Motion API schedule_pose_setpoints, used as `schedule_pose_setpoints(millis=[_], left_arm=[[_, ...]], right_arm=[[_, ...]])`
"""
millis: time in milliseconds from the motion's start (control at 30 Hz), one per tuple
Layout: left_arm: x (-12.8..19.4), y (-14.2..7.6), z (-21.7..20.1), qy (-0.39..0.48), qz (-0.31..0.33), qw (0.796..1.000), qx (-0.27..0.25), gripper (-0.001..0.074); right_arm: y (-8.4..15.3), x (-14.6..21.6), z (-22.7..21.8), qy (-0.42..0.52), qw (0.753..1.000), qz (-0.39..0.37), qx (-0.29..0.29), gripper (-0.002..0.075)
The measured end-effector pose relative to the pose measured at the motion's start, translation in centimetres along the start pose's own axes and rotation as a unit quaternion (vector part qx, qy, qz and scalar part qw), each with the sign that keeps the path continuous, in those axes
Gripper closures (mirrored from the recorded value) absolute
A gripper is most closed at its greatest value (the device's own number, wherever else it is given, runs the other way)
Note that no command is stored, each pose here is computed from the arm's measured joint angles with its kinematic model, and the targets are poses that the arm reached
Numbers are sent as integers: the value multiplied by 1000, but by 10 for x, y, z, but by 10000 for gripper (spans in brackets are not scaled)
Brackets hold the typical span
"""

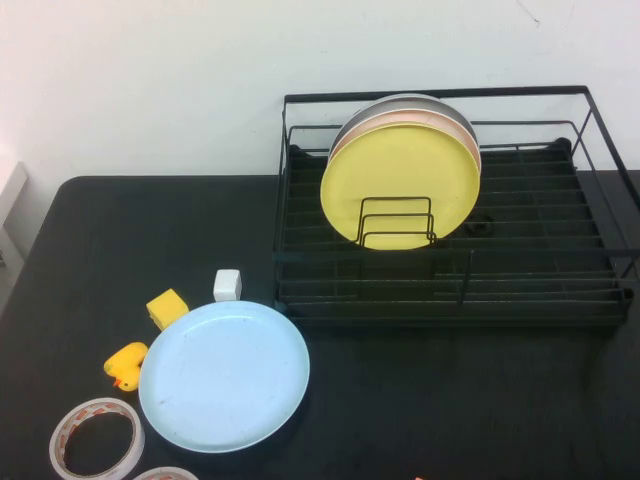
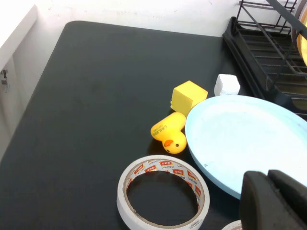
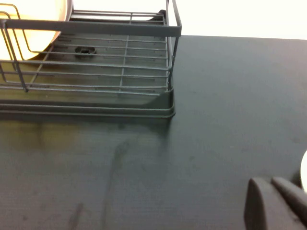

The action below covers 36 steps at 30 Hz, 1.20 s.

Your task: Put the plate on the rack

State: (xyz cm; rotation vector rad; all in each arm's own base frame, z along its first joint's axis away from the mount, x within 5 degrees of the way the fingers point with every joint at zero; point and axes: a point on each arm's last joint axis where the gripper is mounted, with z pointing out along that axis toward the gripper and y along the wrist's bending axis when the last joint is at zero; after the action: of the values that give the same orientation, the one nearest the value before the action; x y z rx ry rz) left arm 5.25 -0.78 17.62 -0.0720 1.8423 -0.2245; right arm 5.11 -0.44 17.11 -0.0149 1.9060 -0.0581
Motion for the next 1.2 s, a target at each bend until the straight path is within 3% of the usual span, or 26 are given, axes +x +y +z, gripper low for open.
schedule_pose_setpoints(millis=[933,1067,1133,1200], left_arm=[[-3,0,0,-17,11,1000,-2,738],[-7,-3,0,-39,-55,998,21,738],[-10,-6,-1,-51,-125,990,42,738],[-13,-10,-1,-60,-231,969,69,738]], right_arm=[[1,-1,0,-5,1000,13,-7,728],[1,-1,0,-5,1000,16,-8,728],[1,-1,0,-5,1000,16,-8,728],[1,-1,0,-5,1000,16,-8,728]])
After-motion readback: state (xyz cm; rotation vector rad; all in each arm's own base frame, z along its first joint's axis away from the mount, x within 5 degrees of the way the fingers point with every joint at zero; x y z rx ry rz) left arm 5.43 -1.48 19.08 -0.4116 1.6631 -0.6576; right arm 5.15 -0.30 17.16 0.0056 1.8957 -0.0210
